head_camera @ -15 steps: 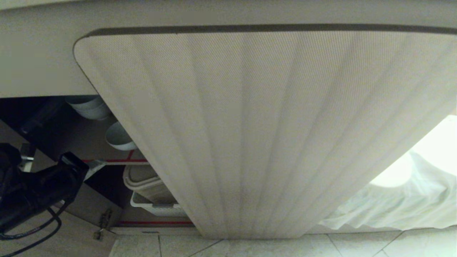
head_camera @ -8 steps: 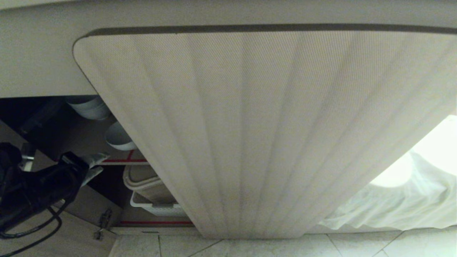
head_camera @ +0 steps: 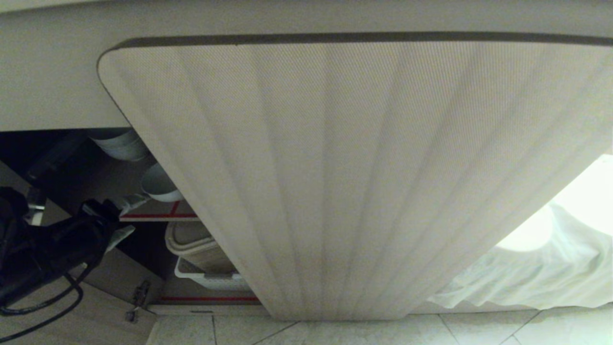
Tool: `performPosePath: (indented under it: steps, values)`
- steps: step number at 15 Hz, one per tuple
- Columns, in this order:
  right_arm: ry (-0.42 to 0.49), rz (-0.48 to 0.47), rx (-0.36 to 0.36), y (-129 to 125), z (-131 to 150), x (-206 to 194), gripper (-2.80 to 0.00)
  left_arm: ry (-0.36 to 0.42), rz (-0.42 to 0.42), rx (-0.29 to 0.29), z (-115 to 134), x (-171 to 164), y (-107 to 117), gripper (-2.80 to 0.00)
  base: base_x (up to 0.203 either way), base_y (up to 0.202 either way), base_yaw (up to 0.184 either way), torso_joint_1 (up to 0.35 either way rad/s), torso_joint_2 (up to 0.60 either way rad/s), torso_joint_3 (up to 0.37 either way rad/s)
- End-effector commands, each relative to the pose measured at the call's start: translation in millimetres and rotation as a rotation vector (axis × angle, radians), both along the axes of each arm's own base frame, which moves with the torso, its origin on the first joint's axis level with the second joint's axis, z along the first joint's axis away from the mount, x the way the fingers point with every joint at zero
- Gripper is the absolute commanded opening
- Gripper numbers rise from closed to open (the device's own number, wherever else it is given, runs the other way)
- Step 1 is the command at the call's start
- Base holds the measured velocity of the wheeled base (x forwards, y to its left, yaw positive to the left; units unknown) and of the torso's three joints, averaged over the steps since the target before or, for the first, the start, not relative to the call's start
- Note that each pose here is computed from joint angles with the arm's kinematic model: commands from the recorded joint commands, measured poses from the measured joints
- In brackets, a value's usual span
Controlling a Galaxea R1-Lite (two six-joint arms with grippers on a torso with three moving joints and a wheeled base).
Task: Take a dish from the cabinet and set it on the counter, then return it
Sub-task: Take the bowl from the cabinet
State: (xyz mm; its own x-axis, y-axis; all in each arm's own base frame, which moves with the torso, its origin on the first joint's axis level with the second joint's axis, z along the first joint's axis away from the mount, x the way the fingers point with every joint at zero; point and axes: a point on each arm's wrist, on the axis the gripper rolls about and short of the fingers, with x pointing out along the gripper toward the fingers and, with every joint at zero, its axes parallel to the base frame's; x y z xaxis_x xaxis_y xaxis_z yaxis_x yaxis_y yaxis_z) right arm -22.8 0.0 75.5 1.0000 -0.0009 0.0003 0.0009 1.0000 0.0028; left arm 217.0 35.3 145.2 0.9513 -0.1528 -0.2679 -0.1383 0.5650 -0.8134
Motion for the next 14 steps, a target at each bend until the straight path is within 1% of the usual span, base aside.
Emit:
performPosePath:
  steps: [1, 3, 8, 14]
  values:
    - [0.0, -0.001, 0.0, 0, 0, 0, -2.8, -0.004, -0.001, -0.005, 1, 0, 0, 0.0, 0.0, 0.0, 0.0, 0.0, 0.0, 0.0]
    - [0.0, 0.001, 0.0, 0, 0, 0, -2.8, 0.011, 0.001, -0.004, -3, 4, 1, 0.0, 0.0, 0.0, 0.0, 0.0, 0.0, 0.0]
    - [0.0, -0.001, 0.0, 0, 0, 0, -2.8, 0.019, 0.005, -0.004, -5, 16, 3, 0.0, 0.0, 0.0, 0.0, 0.0, 0.0, 0.0]
    - [-0.001, 0.001, 0.0, 0, 0, 0, -2.8, 0.001, 0.008, 0.0, -1, 31, 6, 0.0, 0.0, 0.0, 0.0, 0.0, 0.0, 0.0]
